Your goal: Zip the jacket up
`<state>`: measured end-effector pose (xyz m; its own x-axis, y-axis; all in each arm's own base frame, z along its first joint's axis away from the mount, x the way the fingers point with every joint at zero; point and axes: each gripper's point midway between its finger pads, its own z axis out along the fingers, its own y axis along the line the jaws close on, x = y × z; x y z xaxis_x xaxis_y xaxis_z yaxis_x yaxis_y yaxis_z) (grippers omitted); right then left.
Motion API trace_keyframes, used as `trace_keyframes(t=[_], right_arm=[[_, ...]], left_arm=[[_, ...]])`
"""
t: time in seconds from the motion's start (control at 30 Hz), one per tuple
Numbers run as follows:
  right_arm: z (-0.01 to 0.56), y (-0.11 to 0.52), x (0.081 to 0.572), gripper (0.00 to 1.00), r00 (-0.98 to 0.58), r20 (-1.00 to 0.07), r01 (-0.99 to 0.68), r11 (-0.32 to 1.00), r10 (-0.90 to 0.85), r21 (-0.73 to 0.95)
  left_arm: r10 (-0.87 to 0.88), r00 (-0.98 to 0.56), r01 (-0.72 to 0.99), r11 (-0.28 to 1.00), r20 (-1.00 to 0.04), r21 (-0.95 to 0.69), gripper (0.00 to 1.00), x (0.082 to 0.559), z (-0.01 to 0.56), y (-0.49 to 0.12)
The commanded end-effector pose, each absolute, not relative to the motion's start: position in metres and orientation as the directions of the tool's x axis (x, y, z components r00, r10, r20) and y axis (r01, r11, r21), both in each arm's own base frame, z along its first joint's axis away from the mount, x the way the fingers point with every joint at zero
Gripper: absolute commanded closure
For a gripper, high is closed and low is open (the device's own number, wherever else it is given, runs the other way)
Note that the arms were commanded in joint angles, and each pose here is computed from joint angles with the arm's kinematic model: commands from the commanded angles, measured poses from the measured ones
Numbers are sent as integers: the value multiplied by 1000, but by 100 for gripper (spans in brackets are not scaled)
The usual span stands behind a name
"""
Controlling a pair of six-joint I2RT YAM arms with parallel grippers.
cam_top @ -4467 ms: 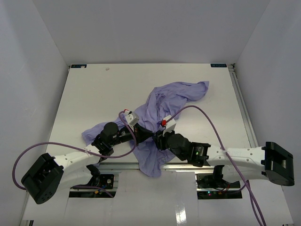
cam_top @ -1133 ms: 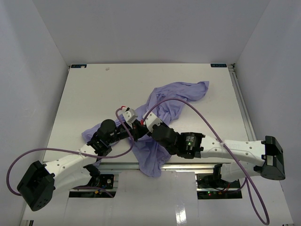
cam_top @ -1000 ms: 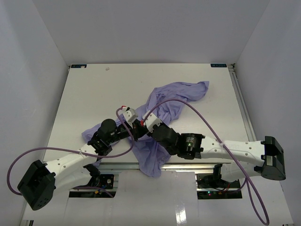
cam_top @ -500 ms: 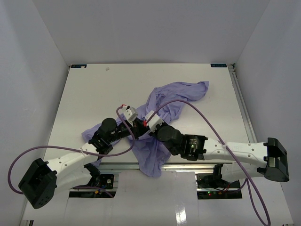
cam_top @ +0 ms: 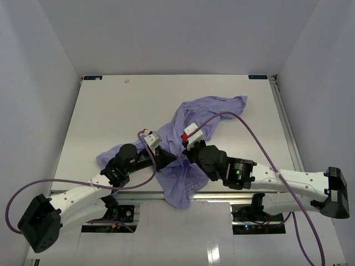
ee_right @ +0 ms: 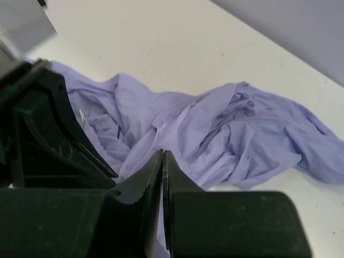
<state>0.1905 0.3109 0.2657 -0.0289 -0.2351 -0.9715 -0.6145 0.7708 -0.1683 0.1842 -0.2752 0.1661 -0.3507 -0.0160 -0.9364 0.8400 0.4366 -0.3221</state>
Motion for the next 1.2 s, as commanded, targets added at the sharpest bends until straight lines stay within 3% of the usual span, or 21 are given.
trace_keyframes(t=[0.0,0.07,0.2,0.37,0.5,0.7,0.9,1.17], right_arm=[[250,311,175,89,-106,-966,-675,731,-236,-104],[245,312,161,78,-94,-962,-747,657,-258,-104],[231,322,138,63,149,-939,-860,427,-310,-278],[240,317,149,59,481,-808,-730,355,-340,-584],[239,314,145,55,621,-704,-650,276,-346,-709],[243,311,146,50,708,-619,-558,269,-338,-785],[244,316,134,37,767,-586,-532,253,-261,-808],[233,316,133,37,794,-520,-455,258,-315,-852]], left_arm=[[-40,-342,851,411,-939,-327,100,179,183,-276],[-36,-353,852,400,-935,-337,100,176,183,-277],[-35,-386,843,393,-922,-368,100,175,186,-278],[-37,-426,828,386,-904,-406,100,177,191,-280],[-54,-474,825,320,-879,-465,100,175,200,-279],[-108,-541,795,257,-834,-549,100,172,219,-280],[-137,-619,753,176,-773,-634,100,164,235,-281],[-150,-676,706,148,-721,-692,100,165,241,-282]])
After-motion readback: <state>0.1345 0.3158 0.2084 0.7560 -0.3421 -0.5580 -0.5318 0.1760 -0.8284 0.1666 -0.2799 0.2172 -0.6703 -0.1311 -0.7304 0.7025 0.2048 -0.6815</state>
